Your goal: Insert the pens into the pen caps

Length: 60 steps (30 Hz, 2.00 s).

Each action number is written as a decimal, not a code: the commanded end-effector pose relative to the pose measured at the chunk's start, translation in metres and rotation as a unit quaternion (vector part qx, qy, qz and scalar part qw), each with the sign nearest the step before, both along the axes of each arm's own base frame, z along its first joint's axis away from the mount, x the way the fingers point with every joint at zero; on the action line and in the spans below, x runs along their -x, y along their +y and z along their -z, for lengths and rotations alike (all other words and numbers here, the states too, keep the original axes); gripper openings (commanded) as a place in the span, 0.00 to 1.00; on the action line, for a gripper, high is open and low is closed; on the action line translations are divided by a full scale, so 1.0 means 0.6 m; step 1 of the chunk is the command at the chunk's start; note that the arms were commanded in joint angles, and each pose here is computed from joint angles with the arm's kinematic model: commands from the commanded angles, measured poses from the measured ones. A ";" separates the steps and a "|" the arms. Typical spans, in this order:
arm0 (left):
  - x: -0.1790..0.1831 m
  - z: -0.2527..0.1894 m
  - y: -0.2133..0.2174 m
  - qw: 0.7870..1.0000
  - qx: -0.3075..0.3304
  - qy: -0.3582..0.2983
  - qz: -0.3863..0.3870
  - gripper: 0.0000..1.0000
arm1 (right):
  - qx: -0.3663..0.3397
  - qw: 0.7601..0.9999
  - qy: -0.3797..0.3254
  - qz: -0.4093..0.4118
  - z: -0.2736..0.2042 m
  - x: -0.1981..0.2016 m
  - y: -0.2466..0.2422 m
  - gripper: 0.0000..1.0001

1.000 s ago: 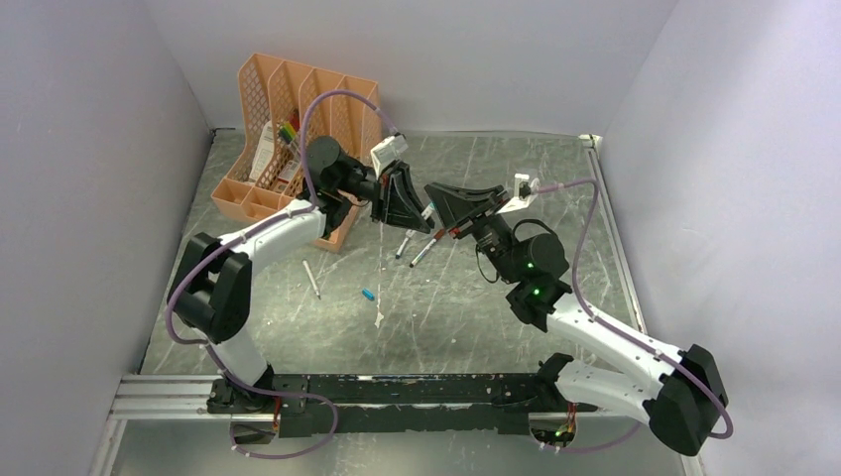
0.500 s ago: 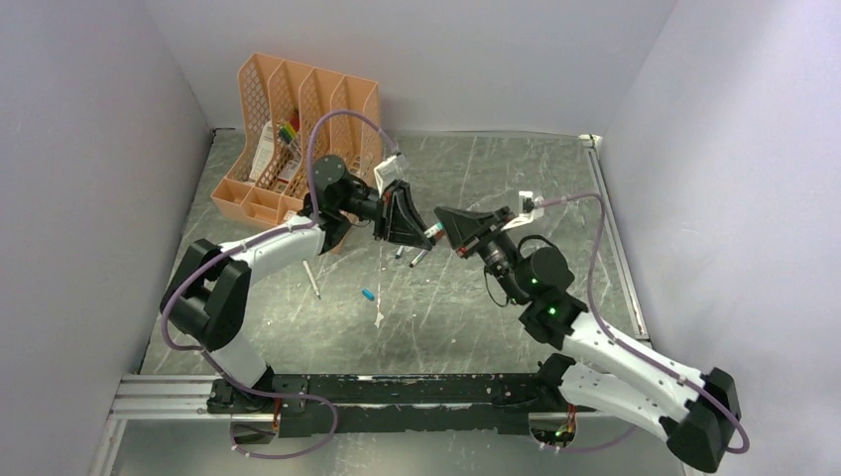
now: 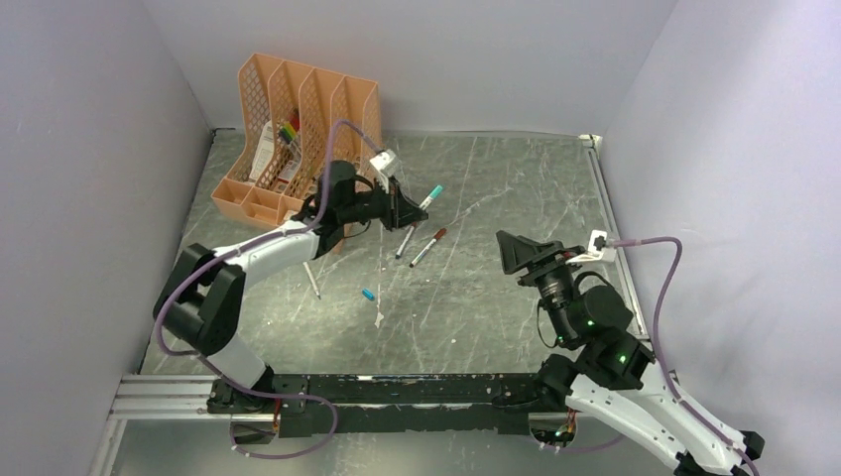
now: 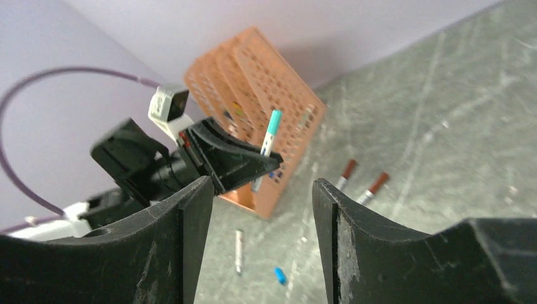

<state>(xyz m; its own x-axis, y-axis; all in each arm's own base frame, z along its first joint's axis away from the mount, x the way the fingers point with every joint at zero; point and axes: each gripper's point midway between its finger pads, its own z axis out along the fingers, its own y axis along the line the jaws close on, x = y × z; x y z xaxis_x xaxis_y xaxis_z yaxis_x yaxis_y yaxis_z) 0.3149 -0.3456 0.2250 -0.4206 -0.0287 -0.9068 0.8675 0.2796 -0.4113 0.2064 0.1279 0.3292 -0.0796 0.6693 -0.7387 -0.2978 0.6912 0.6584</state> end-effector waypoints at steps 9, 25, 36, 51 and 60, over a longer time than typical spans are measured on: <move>-0.073 0.240 0.007 0.944 -0.263 0.056 -0.189 0.07 | 0.077 0.990 0.120 0.010 0.149 0.010 -0.012 0.56; -0.081 0.319 0.019 0.919 -0.323 0.087 -0.206 0.24 | 0.099 0.986 0.136 0.002 0.171 0.013 -0.009 0.55; -0.087 0.228 0.009 0.935 -0.278 0.056 -0.214 0.43 | 0.135 0.980 0.140 -0.033 0.188 0.010 0.021 0.55; -0.095 0.058 0.335 0.891 -0.096 0.138 -0.422 0.92 | 0.328 0.899 0.172 -0.233 0.347 -0.047 0.357 0.67; -0.051 0.052 0.386 0.890 0.015 0.204 -0.407 0.94 | 0.380 0.862 0.138 -0.305 0.424 -0.049 0.571 0.68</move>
<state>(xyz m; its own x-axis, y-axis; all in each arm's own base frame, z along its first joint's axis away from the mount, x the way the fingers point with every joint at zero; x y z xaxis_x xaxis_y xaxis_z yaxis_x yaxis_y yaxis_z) 0.3511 -0.1162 0.1693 -0.5573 -0.3830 -0.7367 0.1032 0.8485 -0.5191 0.2383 0.4298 0.0859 -0.5452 -0.1795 -0.8189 -0.5951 0.7709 0.2273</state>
